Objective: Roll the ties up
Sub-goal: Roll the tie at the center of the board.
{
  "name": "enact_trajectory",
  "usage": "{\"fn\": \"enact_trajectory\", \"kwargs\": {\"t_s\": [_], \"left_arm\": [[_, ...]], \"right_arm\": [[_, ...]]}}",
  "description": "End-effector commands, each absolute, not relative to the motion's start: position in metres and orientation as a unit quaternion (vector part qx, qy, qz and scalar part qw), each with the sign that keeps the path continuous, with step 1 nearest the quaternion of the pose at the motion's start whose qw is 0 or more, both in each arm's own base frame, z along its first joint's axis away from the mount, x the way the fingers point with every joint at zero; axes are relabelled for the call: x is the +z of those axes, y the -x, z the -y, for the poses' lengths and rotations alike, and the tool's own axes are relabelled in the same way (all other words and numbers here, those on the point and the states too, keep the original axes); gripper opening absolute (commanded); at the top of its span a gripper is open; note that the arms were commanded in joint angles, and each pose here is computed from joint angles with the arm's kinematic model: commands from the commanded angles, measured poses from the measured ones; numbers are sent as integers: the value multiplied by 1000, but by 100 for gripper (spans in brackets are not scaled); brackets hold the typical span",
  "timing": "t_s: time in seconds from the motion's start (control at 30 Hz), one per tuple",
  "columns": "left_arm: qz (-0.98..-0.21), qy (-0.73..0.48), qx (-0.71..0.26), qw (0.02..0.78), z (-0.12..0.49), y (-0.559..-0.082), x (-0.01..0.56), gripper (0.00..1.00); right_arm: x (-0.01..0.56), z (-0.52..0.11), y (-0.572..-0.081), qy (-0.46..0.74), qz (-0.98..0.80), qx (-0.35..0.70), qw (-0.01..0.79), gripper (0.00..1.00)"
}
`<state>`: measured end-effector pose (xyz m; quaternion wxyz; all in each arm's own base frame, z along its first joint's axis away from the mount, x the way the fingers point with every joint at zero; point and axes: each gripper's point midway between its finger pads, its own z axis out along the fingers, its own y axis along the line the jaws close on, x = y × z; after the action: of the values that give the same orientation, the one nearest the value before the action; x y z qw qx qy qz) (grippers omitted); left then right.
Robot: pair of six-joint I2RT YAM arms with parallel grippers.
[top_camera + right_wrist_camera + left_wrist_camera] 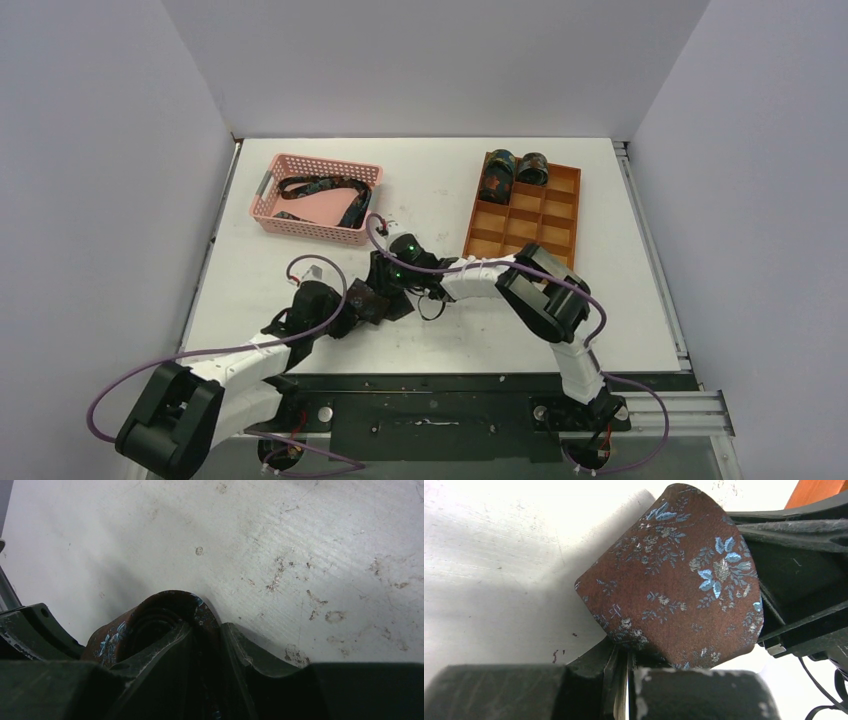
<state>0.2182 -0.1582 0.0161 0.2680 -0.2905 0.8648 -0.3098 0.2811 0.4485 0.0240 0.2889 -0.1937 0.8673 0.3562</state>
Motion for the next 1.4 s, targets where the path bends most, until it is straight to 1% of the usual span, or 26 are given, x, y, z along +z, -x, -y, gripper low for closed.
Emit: {"fn": "enact_trajectory", "kwargs": {"t_s": [0.0,0.13,0.27,0.43,0.57,0.63,0.73,0.87,0.93,1.03,1.17,1.3,1.33,1.37], "left_arm": [[-839,266,-362,309,176,-246,54,0],[-850,259,-345,301,171,-237,47,0],[-860,264,-314,304,154,-222,38,0],[-864,270,-293,307,140,-206,36,0],[-867,265,-290,307,136,-199,41,0],[-871,261,-283,306,133,-195,45,0],[-869,264,-267,323,124,-195,56,0],[-851,275,-264,361,115,-202,85,0],[-845,277,-255,380,109,-206,101,0],[-835,279,-236,412,98,-214,127,0],[-814,274,-224,461,88,-225,161,0],[-800,260,-216,496,83,-235,184,9],[-798,257,-212,502,82,-237,188,12],[-798,252,-207,507,81,-238,192,19]], "right_arm": [[-37,-410,-228,197,-918,296,179,30],[-33,-397,-243,177,-924,277,194,31],[-10,-375,-280,140,-927,258,233,34],[30,-357,-321,113,-921,249,279,44],[53,-345,-335,95,-916,240,305,51],[64,-336,-335,86,-913,234,322,52],[79,-326,-321,81,-903,242,344,49],[96,-323,-284,109,-882,268,372,44],[96,-328,-254,141,-875,274,373,42],[92,-330,-225,162,-869,269,384,40],[73,-323,-207,155,-872,271,378,36],[64,-333,-190,182,-863,275,383,34],[61,-336,-184,197,-860,267,386,34],[57,-337,-181,209,-859,254,393,34]]}}
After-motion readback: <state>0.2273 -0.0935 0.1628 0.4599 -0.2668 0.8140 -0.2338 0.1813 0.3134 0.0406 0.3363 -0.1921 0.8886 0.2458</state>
